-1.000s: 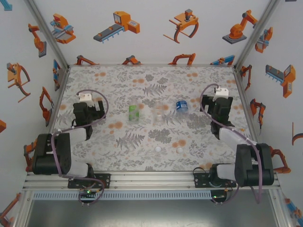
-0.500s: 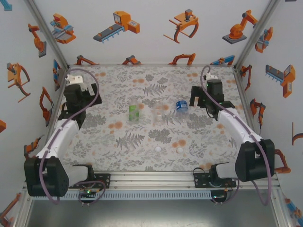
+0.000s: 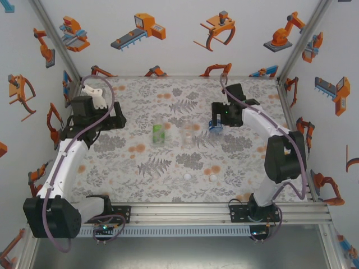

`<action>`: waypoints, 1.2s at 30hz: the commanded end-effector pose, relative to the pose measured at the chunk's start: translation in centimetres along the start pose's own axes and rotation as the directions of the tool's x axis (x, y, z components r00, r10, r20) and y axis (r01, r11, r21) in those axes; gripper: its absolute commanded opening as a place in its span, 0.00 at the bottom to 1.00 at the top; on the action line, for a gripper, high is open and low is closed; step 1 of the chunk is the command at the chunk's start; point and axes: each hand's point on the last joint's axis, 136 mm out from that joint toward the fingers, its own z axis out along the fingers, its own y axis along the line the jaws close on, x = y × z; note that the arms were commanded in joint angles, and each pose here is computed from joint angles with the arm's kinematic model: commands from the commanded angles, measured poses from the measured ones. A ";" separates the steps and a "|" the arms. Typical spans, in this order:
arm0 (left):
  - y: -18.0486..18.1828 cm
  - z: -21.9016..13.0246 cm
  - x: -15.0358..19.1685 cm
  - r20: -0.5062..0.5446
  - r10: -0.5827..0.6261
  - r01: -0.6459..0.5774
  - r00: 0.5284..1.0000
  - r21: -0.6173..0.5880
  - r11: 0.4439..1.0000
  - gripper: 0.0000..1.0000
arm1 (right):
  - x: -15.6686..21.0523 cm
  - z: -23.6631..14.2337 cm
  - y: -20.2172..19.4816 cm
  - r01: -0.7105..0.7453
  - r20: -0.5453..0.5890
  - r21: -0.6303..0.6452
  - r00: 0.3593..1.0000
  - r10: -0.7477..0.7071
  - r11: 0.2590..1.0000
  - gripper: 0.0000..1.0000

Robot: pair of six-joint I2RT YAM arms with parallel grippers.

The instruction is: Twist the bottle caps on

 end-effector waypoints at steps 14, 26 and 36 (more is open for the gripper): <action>-1.2 -1.0 -0.4 0.025 0.021 -0.023 0.999 0.070 0.997 0.97 | -0.9 5.5 0.9 0.044 -0.162 0.013 0.986 -0.041 0.999 0.69; -1.4 -0.6 -0.3 0.008 -0.014 0.014 1.000 0.084 0.996 0.97 | 0.4 7.7 0.9 0.054 -0.224 0.016 0.973 -0.049 0.998 0.61; -2.1 -0.2 0.0 -0.034 -0.043 0.047 0.999 0.123 0.991 0.97 | -1.1 5.0 1.4 0.045 -0.119 0.019 0.992 -0.042 0.999 0.45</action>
